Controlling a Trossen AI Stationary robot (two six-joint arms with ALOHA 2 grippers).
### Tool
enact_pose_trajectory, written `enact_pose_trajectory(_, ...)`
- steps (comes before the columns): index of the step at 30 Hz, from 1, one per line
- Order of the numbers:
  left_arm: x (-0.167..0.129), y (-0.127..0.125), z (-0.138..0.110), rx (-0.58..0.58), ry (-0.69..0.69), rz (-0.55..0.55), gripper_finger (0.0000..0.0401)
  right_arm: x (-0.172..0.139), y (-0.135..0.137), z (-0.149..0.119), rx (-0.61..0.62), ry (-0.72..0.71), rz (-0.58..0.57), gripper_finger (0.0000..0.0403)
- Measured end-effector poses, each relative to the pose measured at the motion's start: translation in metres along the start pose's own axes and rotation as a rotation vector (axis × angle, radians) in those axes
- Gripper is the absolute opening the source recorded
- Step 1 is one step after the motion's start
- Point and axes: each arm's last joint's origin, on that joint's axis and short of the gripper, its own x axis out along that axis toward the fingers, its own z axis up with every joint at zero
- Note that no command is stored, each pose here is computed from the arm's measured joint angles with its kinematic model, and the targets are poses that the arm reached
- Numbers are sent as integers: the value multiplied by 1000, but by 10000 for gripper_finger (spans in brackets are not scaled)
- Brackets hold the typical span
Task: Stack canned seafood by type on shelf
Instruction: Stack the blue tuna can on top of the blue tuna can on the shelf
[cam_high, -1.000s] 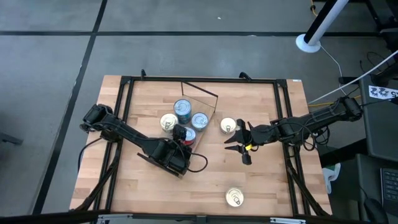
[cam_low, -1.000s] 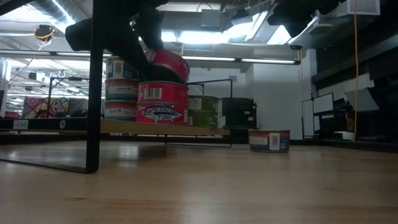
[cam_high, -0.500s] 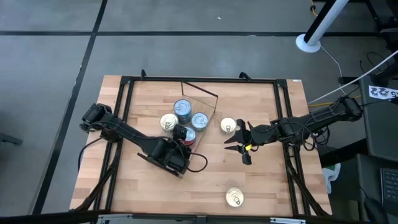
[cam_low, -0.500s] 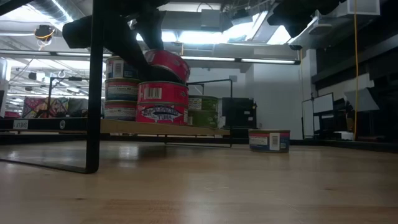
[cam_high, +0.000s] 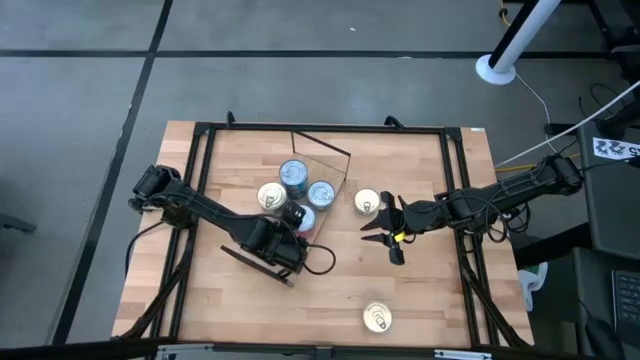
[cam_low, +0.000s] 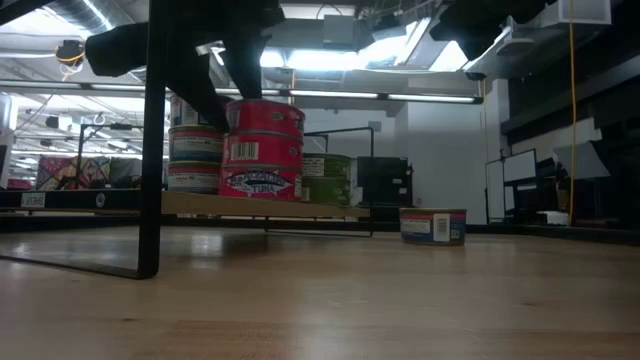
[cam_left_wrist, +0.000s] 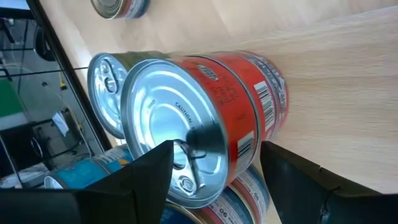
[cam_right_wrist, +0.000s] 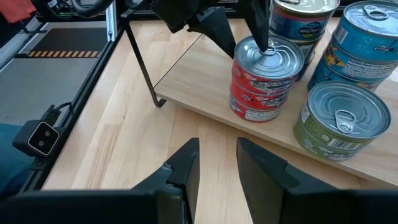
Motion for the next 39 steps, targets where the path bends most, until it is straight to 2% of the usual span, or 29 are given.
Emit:
enact_pose_trajectory(9, -5, 3, -3, -5, -3, 3, 237, 0, -1, -6, -11, 66, -11, 106)
enact_pose_trajectory(17, -29, 18, -18, -129, -66, 29, 237, -1, -3, -15, -24, 152, -27, 106)
enact_pose_trajectory(30, -72, 43, -51, -292, -204, 56, 237, -1, -6, -14, -35, 131, -156, 108)
enact_pose_trajectory(34, -84, 50, -62, -339, -244, 61, 237, -1, -6, -14, -35, 131, -156, 137)
enact_pose_trajectory(39, -95, 55, -73, -367, -280, 67, 237, -1, -8, -14, -38, 126, -196, 207)
